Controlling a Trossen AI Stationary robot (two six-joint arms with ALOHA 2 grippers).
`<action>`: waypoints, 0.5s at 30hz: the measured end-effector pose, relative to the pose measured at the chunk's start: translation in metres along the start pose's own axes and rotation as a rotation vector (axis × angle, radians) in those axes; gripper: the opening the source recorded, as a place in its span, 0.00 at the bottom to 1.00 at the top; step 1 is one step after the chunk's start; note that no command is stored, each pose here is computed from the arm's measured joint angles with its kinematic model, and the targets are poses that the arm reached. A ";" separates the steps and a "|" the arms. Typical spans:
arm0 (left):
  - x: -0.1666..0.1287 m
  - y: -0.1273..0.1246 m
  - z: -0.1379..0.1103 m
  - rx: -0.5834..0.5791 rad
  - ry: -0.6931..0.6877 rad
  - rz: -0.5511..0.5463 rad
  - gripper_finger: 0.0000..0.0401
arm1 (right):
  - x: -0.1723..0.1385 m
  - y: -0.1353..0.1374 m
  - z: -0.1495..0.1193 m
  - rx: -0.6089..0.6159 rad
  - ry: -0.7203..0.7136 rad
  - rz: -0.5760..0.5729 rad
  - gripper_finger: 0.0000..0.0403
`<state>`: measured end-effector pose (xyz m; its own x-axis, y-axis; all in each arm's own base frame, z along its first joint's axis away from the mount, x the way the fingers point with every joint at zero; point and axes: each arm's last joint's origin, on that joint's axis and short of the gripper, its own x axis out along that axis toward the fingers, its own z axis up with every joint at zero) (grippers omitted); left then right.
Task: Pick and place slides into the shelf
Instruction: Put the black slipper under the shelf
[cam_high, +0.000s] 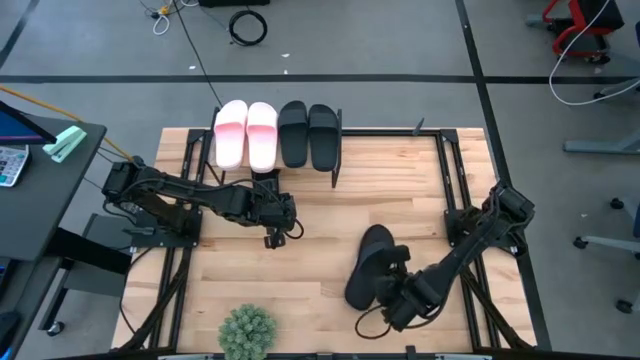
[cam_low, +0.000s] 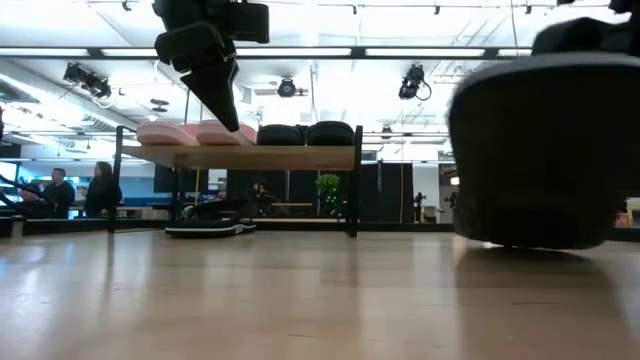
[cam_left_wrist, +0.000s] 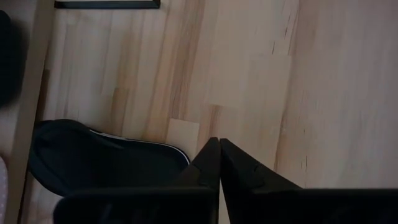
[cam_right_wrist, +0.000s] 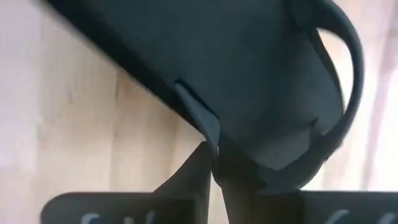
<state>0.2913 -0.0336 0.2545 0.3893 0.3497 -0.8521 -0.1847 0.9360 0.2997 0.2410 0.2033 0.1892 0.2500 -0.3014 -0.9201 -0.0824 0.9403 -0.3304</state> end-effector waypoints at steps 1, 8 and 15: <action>0.000 0.000 0.000 0.000 0.000 0.000 0.04 | 0.000 0.000 0.000 0.030 0.011 0.012 0.10; 0.000 0.000 0.000 -0.003 0.000 0.000 0.05 | 0.000 0.003 -0.002 0.129 0.079 0.093 0.19; 0.000 0.000 0.000 -0.026 0.000 0.000 0.02 | -0.001 0.006 -0.005 0.209 0.128 0.144 0.23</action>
<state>0.2913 -0.0337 0.2545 0.3896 0.3495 -0.8521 -0.2081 0.9347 0.2882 0.2359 0.2086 0.1875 0.1249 -0.1672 -0.9780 0.0956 0.9831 -0.1558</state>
